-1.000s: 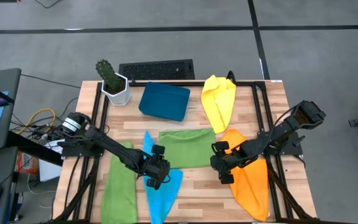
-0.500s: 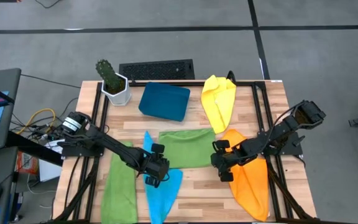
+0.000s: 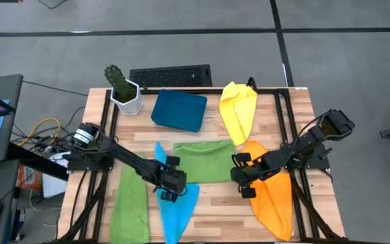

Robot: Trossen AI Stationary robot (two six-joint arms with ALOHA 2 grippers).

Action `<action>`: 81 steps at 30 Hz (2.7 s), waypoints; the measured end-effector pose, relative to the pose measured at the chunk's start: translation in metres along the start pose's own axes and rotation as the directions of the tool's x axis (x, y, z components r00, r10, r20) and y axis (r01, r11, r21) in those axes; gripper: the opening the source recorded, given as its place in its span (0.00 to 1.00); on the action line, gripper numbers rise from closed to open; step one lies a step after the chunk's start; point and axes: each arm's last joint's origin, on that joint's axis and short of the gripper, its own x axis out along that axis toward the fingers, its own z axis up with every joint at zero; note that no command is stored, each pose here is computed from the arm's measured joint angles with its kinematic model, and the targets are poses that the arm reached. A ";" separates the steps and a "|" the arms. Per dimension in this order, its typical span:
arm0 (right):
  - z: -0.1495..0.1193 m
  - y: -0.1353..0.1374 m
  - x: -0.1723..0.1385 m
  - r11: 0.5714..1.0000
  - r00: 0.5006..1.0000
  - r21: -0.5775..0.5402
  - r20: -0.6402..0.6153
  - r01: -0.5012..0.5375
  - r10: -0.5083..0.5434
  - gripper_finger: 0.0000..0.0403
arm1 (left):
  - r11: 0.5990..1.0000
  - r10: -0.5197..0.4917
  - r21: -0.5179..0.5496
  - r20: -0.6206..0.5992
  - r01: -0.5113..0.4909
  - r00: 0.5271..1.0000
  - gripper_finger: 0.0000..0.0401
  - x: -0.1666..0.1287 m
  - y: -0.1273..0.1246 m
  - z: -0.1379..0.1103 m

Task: Fold microfiber towels
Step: Fold the right green towel

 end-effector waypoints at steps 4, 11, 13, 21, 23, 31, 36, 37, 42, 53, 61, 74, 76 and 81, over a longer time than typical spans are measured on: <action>0.003 0.000 -0.005 1.000 1.000 0.004 0.030 -0.005 0.005 0.10 | 1.000 0.002 -0.002 -0.005 -0.002 1.000 0.04 0.000 0.001 0.000; 0.008 0.000 -0.021 0.997 0.993 0.069 0.116 -0.040 0.032 0.25 | 1.000 -0.008 -0.023 -0.011 0.007 1.000 0.01 0.000 0.001 -0.001; 0.008 0.002 -0.022 0.998 0.992 0.056 0.121 -0.043 0.035 0.31 | 1.000 -0.008 -0.023 -0.013 0.007 1.000 0.01 0.000 0.001 -0.001; 0.003 0.006 0.004 1.000 0.999 -0.014 0.034 0.016 -0.016 0.46 | 1.000 -0.012 -0.023 -0.019 0.012 1.000 0.01 0.000 0.000 -0.001; 0.000 0.006 0.012 0.999 1.000 -0.025 0.000 0.027 -0.027 0.46 | 1.000 -0.013 -0.022 -0.020 0.013 1.000 0.00 0.000 0.000 -0.001; -0.003 0.006 0.019 0.998 0.998 0.029 -0.042 0.050 -0.049 0.12 | 1.000 -0.017 -0.022 -0.069 0.015 0.998 0.00 -0.005 0.001 0.002; 0.001 -0.001 -0.001 0.995 0.999 0.093 0.013 0.036 -0.038 0.05 | 1.000 0.003 0.011 -0.116 -0.002 0.993 0.00 -0.021 0.003 0.014; 0.003 -0.004 -0.008 0.993 0.998 0.115 0.034 0.039 -0.043 0.04 | 1.000 0.008 0.018 -0.133 -0.006 0.991 0.00 -0.025 0.004 0.016; 0.006 -0.018 -0.040 0.981 0.990 0.193 0.129 0.030 -0.055 0.03 | 0.996 0.080 0.045 -0.171 -0.074 0.982 0.00 -0.047 0.009 0.029; 0.009 -0.041 -0.121 0.944 0.948 0.329 0.310 -0.033 -0.075 0.02 | 0.986 0.162 -0.021 -0.156 -0.167 0.974 0.00 -0.115 0.025 0.066; 0.026 -0.039 -0.163 0.950 0.935 0.305 0.350 -0.064 -0.050 0.01 | 0.996 0.049 -0.054 -0.273 -0.067 0.961 0.00 -0.164 0.030 0.068; 0.052 -0.032 -0.170 0.951 0.922 0.290 0.388 -0.109 -0.012 0.02 | 0.955 -0.197 -0.243 -0.084 0.171 0.977 0.00 -0.259 0.053 0.040; 0.056 -0.027 -0.166 0.948 0.925 0.286 0.380 -0.138 0.020 0.02 | 0.932 -0.236 -0.295 -0.054 0.210 0.970 0.00 -0.267 0.055 0.037; 0.061 -0.018 -0.164 0.946 0.909 0.252 0.408 -0.204 0.088 0.02 | 0.885 -0.384 -0.323 -0.097 0.336 0.918 0.00 -0.268 0.046 0.035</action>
